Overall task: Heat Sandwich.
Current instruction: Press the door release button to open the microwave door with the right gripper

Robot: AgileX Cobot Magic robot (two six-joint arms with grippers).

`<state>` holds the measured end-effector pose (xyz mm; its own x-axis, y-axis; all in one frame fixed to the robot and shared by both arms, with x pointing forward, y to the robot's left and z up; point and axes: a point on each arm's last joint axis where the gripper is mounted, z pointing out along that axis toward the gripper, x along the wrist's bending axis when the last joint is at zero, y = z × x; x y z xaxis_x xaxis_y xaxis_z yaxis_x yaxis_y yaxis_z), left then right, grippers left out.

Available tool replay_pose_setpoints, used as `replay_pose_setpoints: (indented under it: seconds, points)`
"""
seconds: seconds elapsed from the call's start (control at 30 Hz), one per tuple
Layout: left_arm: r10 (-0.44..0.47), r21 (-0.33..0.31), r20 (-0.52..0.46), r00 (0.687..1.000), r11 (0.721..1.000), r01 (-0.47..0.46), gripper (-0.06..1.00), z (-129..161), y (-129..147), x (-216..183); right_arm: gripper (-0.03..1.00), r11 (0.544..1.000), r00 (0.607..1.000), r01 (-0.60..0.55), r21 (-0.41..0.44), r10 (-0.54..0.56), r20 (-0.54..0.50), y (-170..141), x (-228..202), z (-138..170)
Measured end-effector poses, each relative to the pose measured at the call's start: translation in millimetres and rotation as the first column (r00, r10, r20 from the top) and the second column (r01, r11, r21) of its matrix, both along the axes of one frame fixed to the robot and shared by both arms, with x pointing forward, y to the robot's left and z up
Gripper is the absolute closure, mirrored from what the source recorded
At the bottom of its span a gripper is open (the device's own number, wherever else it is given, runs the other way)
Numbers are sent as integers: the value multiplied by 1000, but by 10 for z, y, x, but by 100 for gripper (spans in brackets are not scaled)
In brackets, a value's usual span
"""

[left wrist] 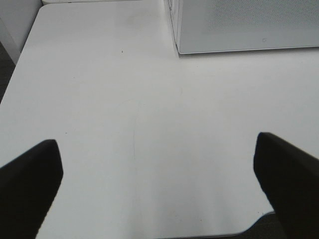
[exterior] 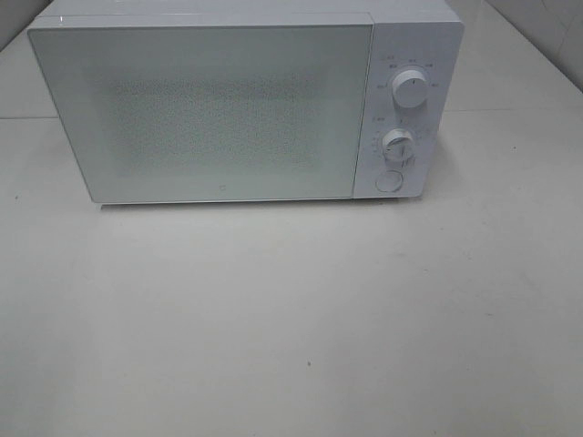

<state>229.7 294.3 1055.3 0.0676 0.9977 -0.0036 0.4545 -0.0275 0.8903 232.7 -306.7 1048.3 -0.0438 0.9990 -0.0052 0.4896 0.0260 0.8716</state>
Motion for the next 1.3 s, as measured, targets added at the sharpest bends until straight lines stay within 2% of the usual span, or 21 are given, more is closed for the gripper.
replay_pose_setpoints:
  seconds: [0.53, 0.7, 0.77, 1.3]
  points:
    - [0, 0, 0, 1000, 1000, 0, -5, 0, 0, 0, 25, 1000, 1000, 0, 1, 0, 7, 0, 0, 9]
    - [0, 0, 0, 1000, 1000, 0, -5, 0, 0, 0, 25, 1000, 994, -7, 9, 6, 107, 6, 17, 137]
    - [0, 0, 0, 1000, 1000, 0, -5, 0, 0, 0, 25, 1000, 993, -10, 11, 8, 117, 11, 36, 152]
    - [0, 0, 0, 1000, 1000, 0, -5, 0, 0, 0, 25, 999, 988, -40, 5, 39, 150, 127, 746, 357]
